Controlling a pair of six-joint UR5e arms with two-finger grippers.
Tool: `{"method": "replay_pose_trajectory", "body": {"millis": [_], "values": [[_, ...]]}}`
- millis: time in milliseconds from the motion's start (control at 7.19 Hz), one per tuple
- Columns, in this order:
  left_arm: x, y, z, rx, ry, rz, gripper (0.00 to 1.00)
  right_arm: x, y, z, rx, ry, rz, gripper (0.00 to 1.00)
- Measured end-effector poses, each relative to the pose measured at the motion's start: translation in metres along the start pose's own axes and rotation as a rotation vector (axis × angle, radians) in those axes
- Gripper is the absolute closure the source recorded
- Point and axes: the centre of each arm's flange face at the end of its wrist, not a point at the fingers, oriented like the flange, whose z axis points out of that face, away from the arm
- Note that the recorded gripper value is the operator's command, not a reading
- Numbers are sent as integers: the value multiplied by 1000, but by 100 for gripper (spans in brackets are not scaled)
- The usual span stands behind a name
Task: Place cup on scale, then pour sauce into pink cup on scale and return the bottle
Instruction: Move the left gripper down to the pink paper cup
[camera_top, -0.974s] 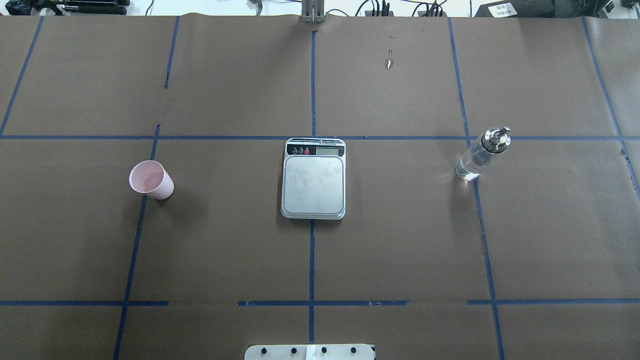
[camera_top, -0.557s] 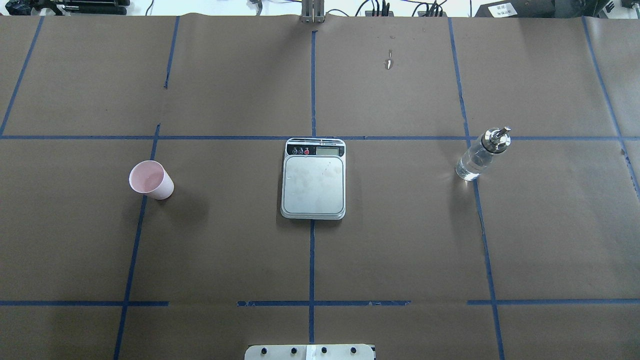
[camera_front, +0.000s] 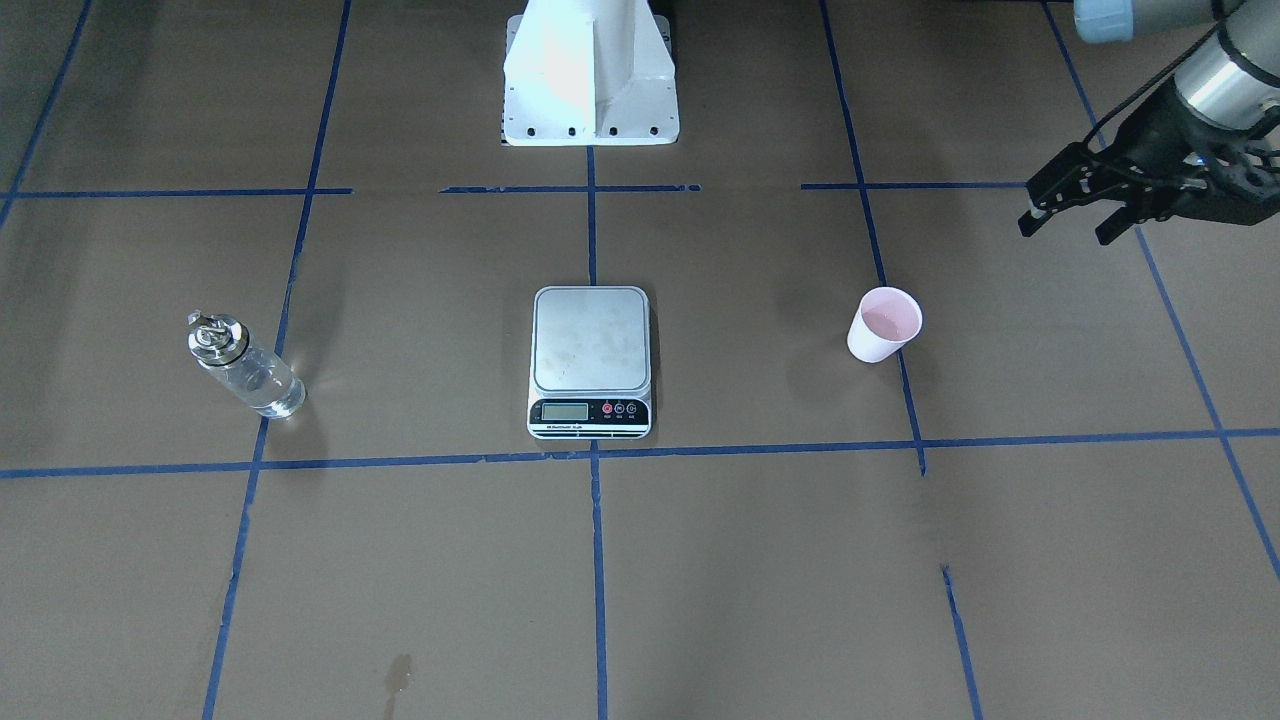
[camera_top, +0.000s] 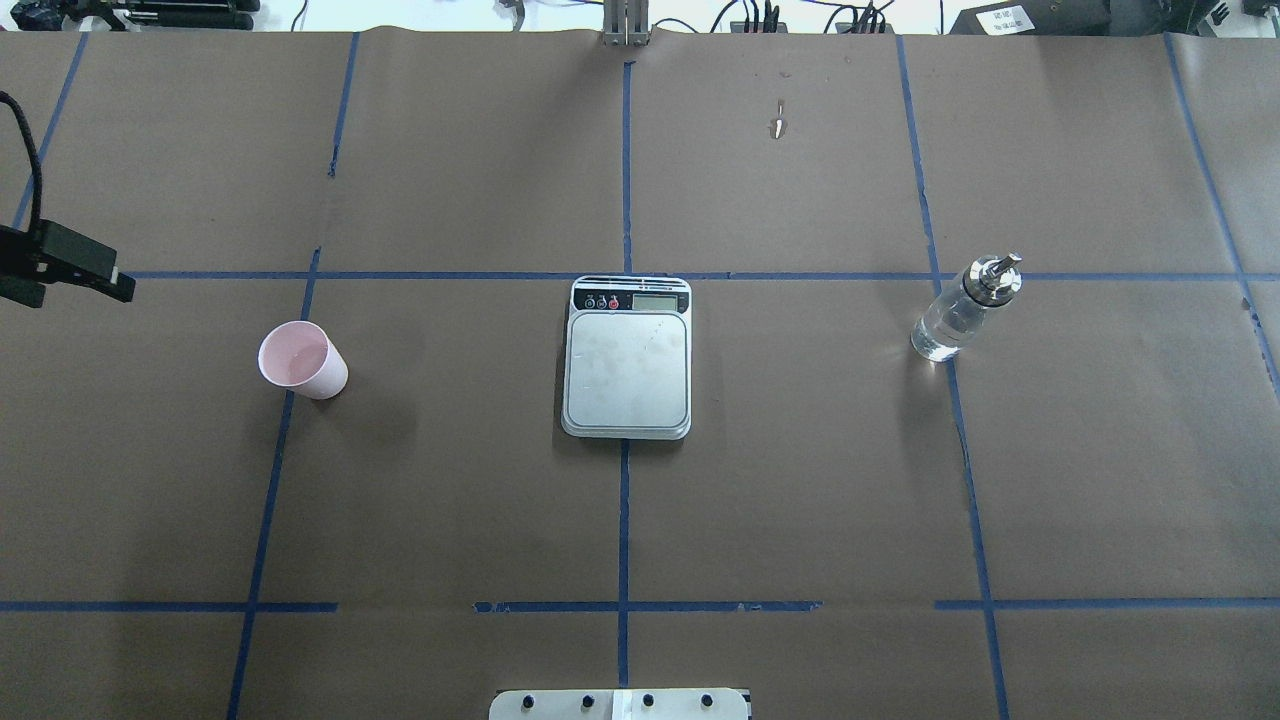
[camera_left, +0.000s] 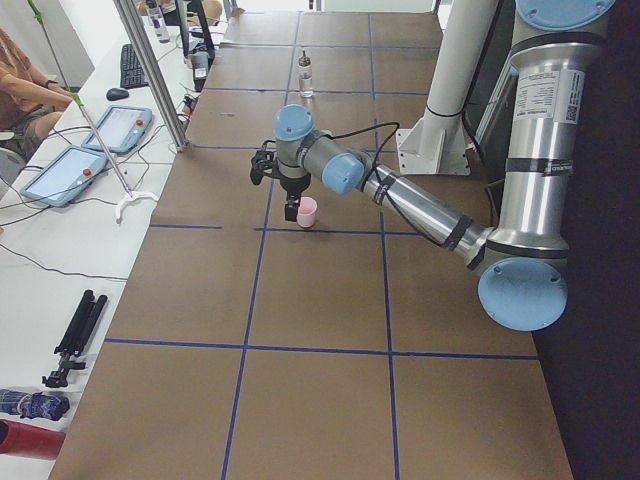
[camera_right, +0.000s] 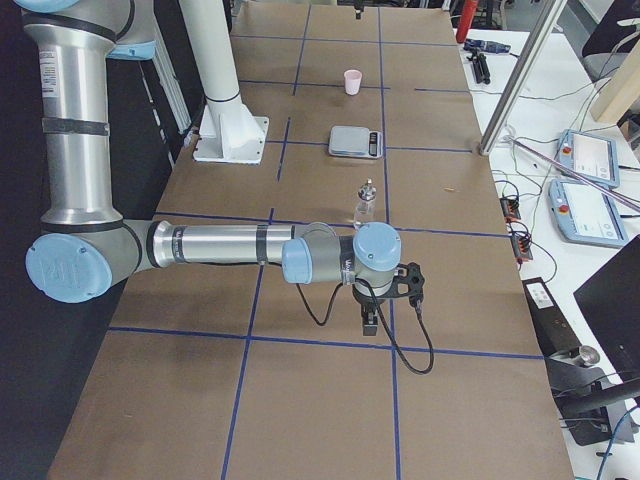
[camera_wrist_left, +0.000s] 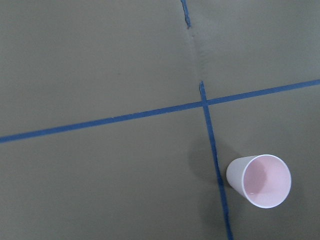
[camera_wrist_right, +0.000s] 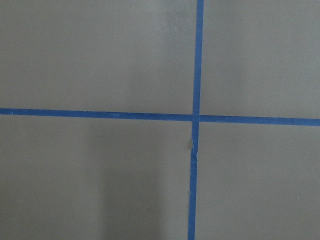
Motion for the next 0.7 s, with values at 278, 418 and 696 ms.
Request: {"method": "replay_pose_trajectory", "body": {"millis": [278, 418, 696], "values": [[19, 9, 43, 21, 4, -89, 0, -4, -3, -4, 8, 2, -12, 0], [24, 13, 65, 42, -3, -124, 0, -6, -3, -5, 11, 2, -17, 0], [40, 12, 106, 62, -11, -172, 0, -7, -4, -7, 15, 0, -21, 0]]}}
